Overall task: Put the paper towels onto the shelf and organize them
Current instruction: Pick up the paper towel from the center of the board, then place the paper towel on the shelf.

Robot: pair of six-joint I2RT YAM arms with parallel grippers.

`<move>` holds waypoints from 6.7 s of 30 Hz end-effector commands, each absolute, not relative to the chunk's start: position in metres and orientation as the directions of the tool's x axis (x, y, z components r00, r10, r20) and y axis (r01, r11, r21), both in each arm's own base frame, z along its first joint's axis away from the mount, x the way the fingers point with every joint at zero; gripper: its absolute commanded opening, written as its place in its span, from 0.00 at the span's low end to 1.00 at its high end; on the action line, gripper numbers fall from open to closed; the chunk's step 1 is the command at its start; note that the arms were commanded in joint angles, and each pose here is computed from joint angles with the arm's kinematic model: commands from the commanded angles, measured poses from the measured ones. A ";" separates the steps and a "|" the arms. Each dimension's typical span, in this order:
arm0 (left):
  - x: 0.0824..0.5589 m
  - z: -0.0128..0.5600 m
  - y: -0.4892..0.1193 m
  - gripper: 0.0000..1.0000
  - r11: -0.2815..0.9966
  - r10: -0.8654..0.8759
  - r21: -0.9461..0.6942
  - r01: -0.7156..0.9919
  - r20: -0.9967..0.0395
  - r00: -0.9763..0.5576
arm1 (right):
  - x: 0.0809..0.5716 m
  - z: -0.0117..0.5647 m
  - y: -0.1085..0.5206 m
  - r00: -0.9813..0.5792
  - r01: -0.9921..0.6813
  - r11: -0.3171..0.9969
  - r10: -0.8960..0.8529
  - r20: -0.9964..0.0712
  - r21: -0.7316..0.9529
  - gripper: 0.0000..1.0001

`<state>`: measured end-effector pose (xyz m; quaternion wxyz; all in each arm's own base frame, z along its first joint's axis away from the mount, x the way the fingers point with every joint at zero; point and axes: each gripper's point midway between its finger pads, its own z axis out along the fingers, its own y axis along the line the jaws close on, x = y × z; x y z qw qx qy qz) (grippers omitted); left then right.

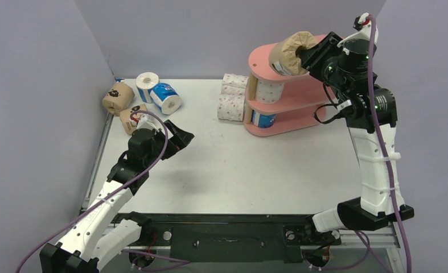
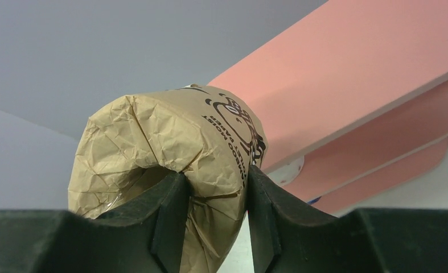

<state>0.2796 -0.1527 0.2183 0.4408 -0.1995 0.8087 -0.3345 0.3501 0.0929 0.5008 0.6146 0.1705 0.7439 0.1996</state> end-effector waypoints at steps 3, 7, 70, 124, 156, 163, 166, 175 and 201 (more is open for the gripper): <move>0.282 0.246 -0.160 0.97 0.643 -0.649 -0.765 0.038 -0.571 -0.502 | 0.374 0.524 0.098 -0.139 -0.013 0.825 0.558 -0.818 0.565 0.34; 0.280 0.242 -0.156 0.97 0.653 -0.647 -0.757 0.027 -0.576 -0.499 | 0.387 0.525 0.097 -0.133 -0.003 0.823 0.563 -0.816 0.568 0.34; 0.288 0.216 -0.163 0.96 0.650 -0.644 -0.760 -0.011 -0.543 -0.538 | 0.439 0.477 0.103 -0.226 0.061 0.808 0.583 -0.780 0.586 0.58; 0.282 0.223 -0.159 0.96 0.657 -0.638 -0.754 0.021 -0.570 -0.517 | 0.409 0.467 0.084 0.014 -0.210 0.796 0.583 -0.812 0.568 0.61; 0.282 0.216 -0.157 0.97 0.654 -0.642 -0.757 0.008 -0.560 -0.524 | 0.437 0.439 0.120 -0.107 -0.253 0.815 0.512 -0.852 0.522 0.56; 0.281 0.213 -0.157 0.96 0.654 -0.641 -0.757 0.005 -0.558 -0.527 | 0.440 0.436 0.127 -0.124 -0.258 0.816 0.503 -0.855 0.517 0.56; 0.281 0.212 -0.157 0.96 0.655 -0.640 -0.755 0.005 -0.558 -0.528 | 0.442 0.434 0.131 -0.135 -0.263 0.815 0.498 -0.856 0.516 0.56; 0.282 0.212 -0.156 0.97 0.656 -0.641 -0.755 0.004 -0.560 -0.525 | 0.440 0.436 0.136 -0.140 -0.269 0.814 0.495 -0.857 0.514 0.56; 0.328 0.256 -0.203 0.97 0.606 -0.603 -0.775 0.177 -0.593 -0.533 | 0.302 0.315 0.083 -0.062 -0.064 0.767 0.636 -0.769 0.639 0.57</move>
